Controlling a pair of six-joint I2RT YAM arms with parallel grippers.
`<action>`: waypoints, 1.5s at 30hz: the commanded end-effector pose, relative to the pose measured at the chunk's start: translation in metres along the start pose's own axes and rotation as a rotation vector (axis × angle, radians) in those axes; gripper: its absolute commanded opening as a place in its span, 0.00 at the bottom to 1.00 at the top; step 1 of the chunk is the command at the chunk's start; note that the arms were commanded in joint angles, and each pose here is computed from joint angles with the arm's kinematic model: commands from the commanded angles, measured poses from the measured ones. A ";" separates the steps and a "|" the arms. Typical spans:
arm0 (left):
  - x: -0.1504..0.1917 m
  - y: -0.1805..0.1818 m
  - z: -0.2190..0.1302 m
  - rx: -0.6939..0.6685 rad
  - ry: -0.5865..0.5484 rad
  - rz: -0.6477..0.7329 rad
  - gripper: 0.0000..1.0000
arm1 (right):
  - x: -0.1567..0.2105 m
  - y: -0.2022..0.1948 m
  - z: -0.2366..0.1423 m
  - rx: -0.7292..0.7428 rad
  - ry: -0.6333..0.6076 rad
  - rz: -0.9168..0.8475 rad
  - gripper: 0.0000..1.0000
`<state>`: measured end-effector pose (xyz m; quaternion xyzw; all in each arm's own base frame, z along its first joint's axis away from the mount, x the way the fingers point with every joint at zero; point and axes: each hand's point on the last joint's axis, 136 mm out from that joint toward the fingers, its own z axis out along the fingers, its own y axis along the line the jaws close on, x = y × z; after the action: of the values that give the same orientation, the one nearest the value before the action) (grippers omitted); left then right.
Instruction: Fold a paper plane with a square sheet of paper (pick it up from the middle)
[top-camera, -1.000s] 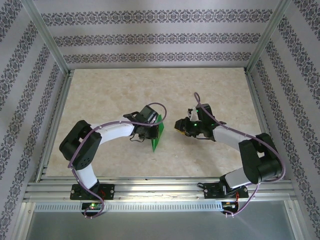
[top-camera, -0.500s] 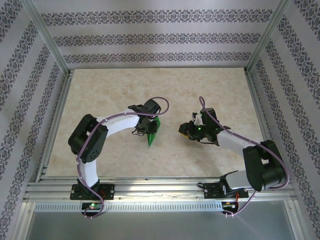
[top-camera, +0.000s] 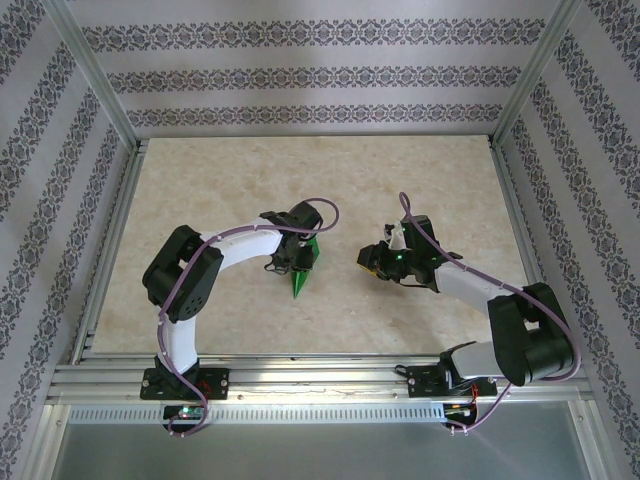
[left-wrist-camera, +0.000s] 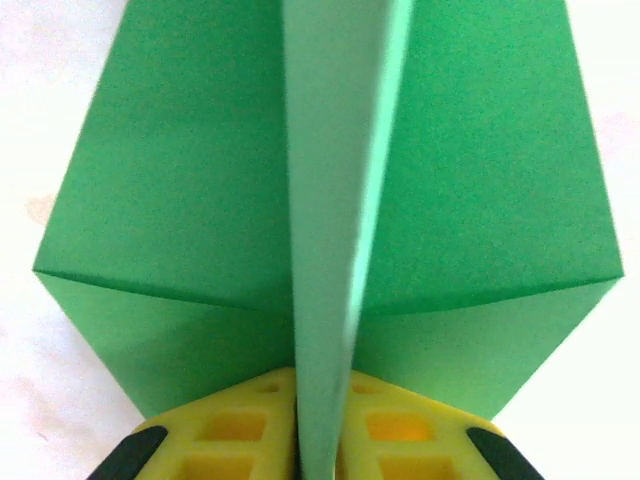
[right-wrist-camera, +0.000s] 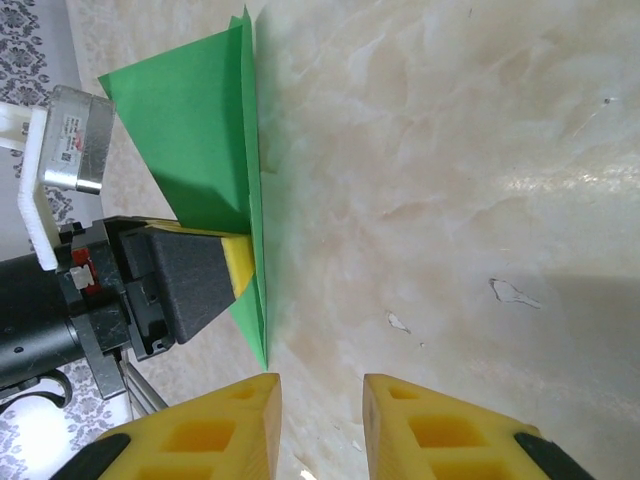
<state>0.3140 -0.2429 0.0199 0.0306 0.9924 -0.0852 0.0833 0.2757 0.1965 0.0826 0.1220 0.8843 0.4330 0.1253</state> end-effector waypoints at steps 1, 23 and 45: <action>0.002 0.014 0.003 -0.045 -0.005 -0.019 0.16 | 0.002 0.003 -0.005 -0.017 -0.003 0.002 0.28; 0.005 0.025 0.017 -0.121 -0.043 -0.132 0.33 | 0.000 0.015 -0.036 0.065 -0.074 -0.123 0.40; -0.009 -0.003 0.006 -0.198 -0.111 -0.186 0.39 | -0.017 0.008 -0.097 0.146 -0.219 -0.255 0.64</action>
<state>0.3339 -0.2537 0.0200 -0.0737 0.9855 -0.0290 0.1503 0.2660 0.1245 0.1574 0.0713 0.8986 0.3289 0.2814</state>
